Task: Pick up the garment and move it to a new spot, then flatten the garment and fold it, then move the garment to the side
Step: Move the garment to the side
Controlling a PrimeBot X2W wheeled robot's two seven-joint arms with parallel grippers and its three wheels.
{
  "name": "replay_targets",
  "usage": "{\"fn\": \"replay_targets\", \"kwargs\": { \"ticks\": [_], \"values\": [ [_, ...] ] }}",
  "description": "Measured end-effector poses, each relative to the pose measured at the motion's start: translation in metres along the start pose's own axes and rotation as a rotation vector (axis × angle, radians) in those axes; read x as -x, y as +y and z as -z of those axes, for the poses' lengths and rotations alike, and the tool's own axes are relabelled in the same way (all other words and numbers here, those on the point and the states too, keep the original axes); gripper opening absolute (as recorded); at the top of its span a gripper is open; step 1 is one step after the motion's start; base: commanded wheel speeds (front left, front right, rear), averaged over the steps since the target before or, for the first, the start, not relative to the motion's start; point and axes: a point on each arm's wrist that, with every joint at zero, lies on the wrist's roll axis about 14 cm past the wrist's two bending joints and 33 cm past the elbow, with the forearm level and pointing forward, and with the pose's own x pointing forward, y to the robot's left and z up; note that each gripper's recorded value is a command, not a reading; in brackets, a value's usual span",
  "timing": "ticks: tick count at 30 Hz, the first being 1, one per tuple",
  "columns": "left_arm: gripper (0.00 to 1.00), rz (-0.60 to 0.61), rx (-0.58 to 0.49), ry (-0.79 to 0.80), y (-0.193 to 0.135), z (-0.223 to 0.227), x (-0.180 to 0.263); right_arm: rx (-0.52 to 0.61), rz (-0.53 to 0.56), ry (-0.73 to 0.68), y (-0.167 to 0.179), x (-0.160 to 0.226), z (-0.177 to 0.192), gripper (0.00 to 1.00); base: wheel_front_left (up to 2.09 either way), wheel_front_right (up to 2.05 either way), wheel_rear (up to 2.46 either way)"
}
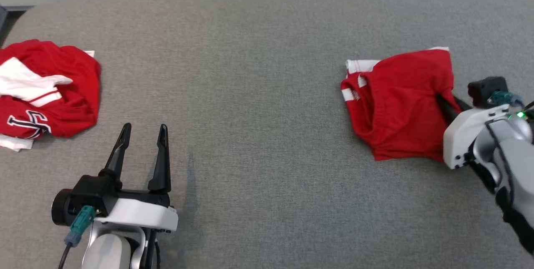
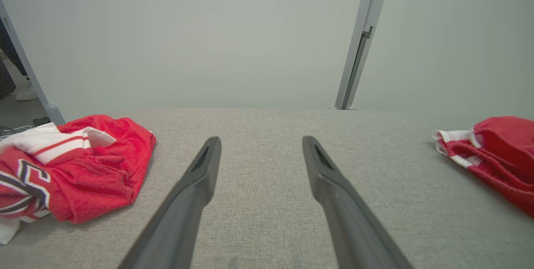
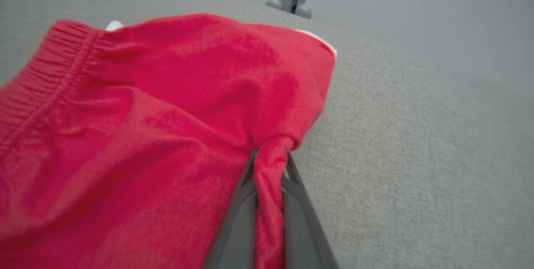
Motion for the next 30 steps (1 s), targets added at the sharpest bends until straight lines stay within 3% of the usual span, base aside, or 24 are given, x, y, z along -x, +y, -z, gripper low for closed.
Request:
{"fn": "replay_targets", "kwargs": {
  "ticks": [8,20,30],
  "values": [
    [1.0,0.108,-0.012,0.023,-0.031,0.019,-0.037,0.134,0.112,0.064,-0.082,0.007,0.008,0.0,0.0,0.0,0.0],
    [1.0,0.254,-0.04,0.041,-0.074,0.053,-0.077,0.231,0.316,0.103,-0.192,0.042,0.003,0.0,0.0,0.0,0.0],
    [1.0,0.277,-0.04,0.031,-0.083,0.058,-0.082,0.283,0.375,0.089,-0.223,0.052,-0.018,0.0,0.0,0.0,0.0]
  ]
}}
